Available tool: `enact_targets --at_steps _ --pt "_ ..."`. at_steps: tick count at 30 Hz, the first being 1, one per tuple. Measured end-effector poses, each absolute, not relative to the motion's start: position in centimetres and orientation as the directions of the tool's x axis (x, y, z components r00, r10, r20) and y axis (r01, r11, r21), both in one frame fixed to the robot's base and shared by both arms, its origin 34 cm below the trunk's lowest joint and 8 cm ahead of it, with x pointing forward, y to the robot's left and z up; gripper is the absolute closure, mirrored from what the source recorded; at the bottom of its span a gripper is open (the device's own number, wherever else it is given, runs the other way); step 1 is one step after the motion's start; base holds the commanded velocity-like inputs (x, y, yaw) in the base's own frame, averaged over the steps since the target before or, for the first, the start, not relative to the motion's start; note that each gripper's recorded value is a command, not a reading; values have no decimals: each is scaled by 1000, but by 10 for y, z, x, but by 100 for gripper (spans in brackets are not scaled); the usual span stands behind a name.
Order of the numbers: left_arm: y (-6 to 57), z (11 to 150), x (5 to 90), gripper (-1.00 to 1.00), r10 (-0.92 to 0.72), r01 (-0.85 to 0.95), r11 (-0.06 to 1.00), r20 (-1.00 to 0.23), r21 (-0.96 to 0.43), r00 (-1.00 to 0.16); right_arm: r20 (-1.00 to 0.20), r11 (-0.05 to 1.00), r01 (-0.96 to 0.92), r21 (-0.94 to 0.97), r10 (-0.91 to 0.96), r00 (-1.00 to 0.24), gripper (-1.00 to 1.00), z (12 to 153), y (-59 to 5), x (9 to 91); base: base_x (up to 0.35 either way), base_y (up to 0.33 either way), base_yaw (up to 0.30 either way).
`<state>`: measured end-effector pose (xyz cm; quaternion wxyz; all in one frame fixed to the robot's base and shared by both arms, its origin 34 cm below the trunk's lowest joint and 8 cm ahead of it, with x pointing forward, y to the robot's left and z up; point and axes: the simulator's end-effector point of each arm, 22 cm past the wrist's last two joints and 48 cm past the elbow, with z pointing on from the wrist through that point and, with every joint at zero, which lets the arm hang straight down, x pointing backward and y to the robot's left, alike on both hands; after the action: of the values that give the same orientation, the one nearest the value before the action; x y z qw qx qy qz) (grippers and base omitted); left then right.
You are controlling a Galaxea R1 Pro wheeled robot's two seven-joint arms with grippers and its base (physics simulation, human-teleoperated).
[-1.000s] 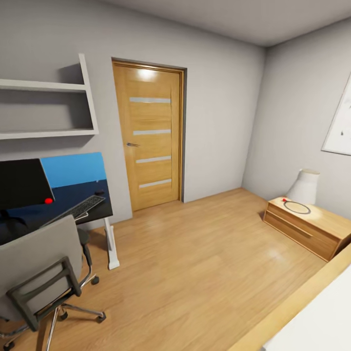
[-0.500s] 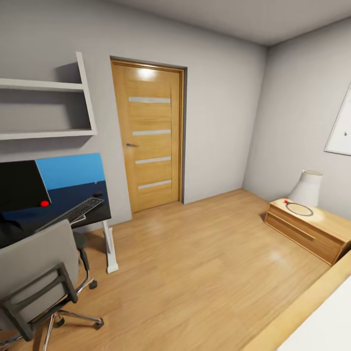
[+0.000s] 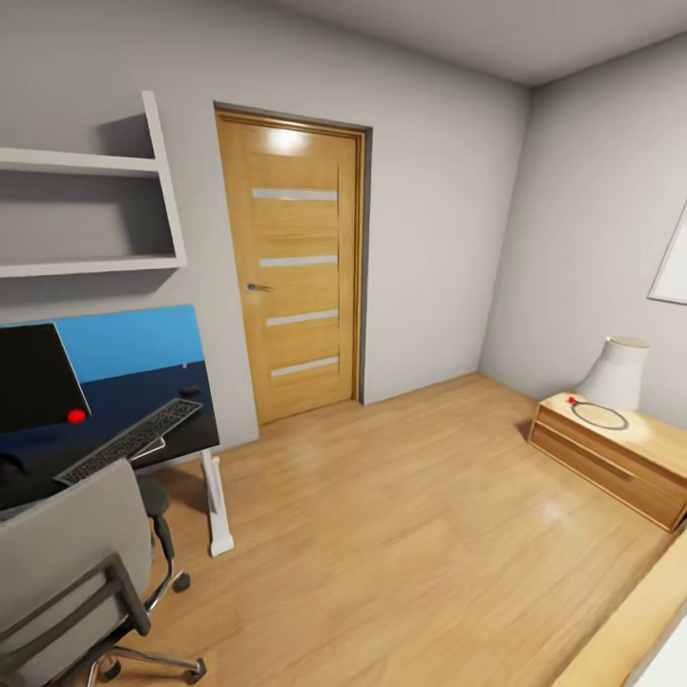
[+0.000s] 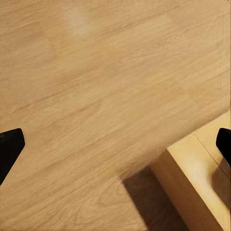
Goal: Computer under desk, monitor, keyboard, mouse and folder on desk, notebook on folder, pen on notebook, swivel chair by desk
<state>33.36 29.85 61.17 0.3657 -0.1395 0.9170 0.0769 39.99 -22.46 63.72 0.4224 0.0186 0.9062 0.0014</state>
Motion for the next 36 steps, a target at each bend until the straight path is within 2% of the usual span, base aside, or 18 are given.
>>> enact_targets --at_steps 9,15,28,36 --pt "298 612 334 -100 -200 -312 949 -692 38 -693 -766 999 32 18 35 -642 -100 637 -225 400 193 285 -2" --pt "297 612 333 -100 -200 -311 950 -692 38 -694 -766 999 33 18 35 -642 -100 637 -225 400 286 58 -34" --pt "297 611 334 -100 -199 -310 950 -691 37 -695 -766 999 33 18 35 -642 -100 637 -225 400 54 9 -240" --pt "297 612 334 -100 -199 -310 950 -692 38 -694 -766 999 33 18 35 -642 -100 637 -225 400 199 140 -237"
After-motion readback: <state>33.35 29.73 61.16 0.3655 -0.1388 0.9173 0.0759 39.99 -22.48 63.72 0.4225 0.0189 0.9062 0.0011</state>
